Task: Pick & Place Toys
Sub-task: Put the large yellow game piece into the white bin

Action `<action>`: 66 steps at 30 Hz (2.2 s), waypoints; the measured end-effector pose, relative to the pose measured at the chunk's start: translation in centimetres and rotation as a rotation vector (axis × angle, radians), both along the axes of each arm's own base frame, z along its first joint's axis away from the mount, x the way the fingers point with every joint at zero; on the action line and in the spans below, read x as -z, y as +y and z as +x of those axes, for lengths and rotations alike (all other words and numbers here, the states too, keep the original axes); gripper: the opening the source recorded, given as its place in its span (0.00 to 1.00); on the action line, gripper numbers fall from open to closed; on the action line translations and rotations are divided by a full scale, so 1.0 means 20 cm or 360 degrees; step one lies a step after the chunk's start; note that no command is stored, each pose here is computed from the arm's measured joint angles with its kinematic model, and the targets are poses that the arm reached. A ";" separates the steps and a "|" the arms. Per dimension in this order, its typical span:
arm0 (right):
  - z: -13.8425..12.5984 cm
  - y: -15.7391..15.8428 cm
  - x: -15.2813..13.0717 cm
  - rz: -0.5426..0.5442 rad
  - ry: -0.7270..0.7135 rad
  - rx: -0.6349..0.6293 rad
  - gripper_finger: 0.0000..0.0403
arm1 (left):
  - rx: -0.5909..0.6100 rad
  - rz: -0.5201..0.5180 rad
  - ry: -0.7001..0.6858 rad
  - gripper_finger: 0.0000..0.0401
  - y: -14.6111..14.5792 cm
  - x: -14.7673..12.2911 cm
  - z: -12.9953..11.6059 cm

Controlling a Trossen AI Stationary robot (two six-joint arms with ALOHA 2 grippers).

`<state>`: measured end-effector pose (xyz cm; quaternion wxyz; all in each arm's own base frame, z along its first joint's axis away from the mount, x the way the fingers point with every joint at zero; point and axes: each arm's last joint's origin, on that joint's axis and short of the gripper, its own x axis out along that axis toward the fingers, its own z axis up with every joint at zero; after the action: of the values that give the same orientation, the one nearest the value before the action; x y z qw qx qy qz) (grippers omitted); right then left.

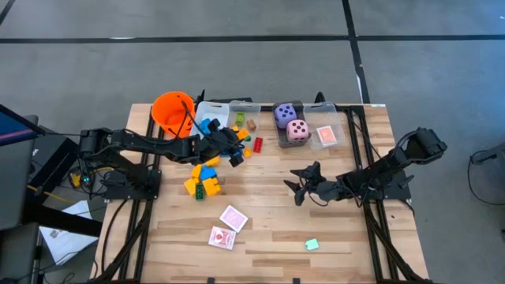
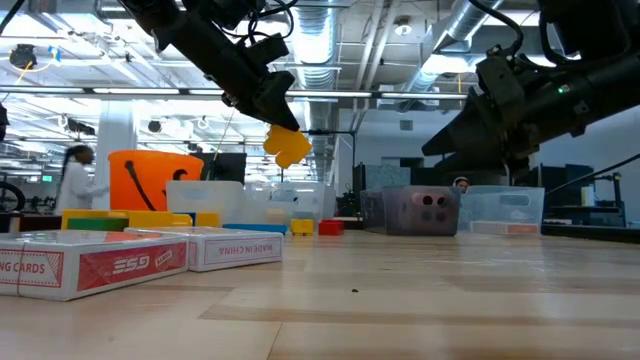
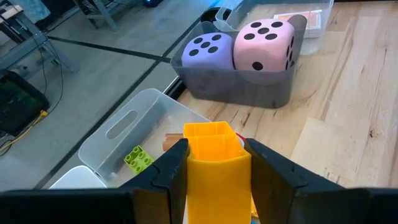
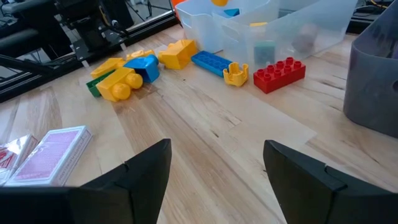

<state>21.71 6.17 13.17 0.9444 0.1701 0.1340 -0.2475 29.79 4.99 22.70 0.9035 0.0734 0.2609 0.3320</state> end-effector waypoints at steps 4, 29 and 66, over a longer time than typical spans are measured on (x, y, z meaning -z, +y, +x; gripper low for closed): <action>0.00 0.00 0.00 -0.0003 0.0009 0.0000 0.62 | -0.0001 0.0000 0.0000 0.33 0.00 0.00 0.00; 0.00 0.00 0.00 -0.0001 0.0014 -0.0006 0.62 | -0.0582 0.0172 0.0278 0.32 0.24 0.04 -0.12; 0.00 0.00 0.01 -0.0005 0.0027 -0.0006 0.62 | 0.0936 -0.0834 0.0008 0.56 -0.13 0.05 0.01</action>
<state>21.64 6.16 13.03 0.9440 0.1662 0.1419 -0.2472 30.00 2.34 21.77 0.9475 -0.0871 0.3069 -0.0191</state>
